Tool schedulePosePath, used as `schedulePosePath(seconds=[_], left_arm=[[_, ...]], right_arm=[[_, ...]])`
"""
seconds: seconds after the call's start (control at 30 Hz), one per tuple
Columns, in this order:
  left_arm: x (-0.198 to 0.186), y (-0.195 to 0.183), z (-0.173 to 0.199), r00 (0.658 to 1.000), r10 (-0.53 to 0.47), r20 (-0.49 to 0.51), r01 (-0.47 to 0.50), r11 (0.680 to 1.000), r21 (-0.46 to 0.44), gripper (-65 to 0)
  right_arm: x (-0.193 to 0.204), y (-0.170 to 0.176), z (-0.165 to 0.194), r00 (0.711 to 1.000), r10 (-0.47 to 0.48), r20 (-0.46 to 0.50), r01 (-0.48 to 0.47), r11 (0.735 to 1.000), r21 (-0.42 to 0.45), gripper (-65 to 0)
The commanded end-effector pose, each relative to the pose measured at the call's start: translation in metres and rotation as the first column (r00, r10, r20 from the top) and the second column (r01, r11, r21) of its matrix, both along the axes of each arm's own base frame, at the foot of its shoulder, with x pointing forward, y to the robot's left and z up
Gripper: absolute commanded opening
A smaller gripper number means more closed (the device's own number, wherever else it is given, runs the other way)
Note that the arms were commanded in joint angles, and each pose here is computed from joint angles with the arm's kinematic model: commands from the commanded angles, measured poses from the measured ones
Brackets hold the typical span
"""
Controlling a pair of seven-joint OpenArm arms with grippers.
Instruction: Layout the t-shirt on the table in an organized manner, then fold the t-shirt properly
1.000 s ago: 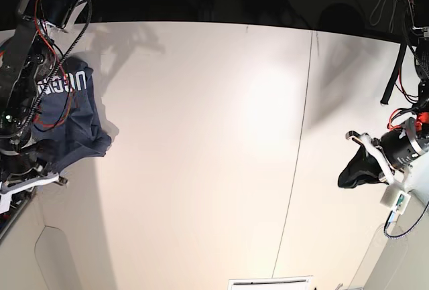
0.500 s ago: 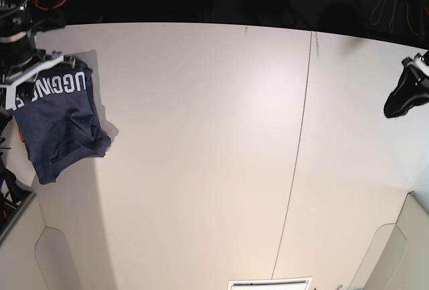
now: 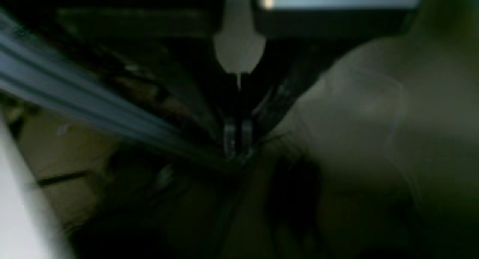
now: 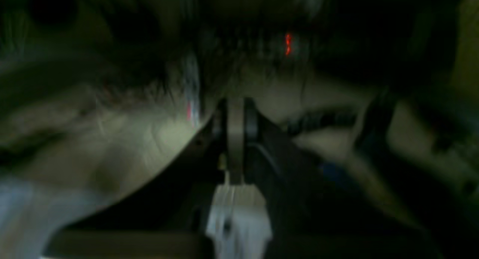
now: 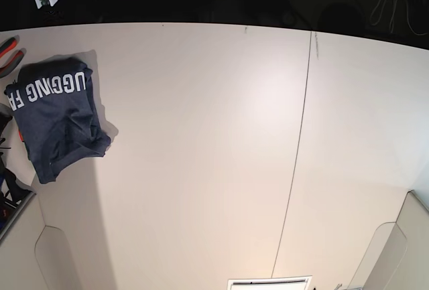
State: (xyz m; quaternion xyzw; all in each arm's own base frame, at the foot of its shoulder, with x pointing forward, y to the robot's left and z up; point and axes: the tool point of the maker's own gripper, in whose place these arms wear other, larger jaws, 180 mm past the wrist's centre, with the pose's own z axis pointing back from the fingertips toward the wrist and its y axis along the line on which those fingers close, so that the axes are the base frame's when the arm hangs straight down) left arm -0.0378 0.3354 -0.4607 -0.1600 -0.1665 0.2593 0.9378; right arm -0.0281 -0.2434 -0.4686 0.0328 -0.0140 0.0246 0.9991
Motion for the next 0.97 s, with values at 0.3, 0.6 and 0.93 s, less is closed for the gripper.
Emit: schedulePosePath(seconds=[0.3,0.6,0.93], left_arm=[[-0.028,-0.109,-0.098,0.914,-0.405,-0.006,0.404,0.914,-0.038,-65.0],[0.075,-0.176,-0.169,0.861,-0.507,-0.026,0.5,0.837,0.224,-65.0],[0.098,-0.194,-0.176,0.844,-0.536,-0.011,0.525,0.822,0.223,-65.0]], right_arm=[[-0.077,-0.017,-0.121,0.99,-0.001,-0.138,0.004,1.0,0.016,-65.0],[0.006,0.095,-0.18,0.997,-0.049,-0.063,0.057,0.988,0.142,-65.0],[0.022,0.161,-0.184,0.999,0.021,-0.038,-0.015,0.986,0.166,-65.0]])
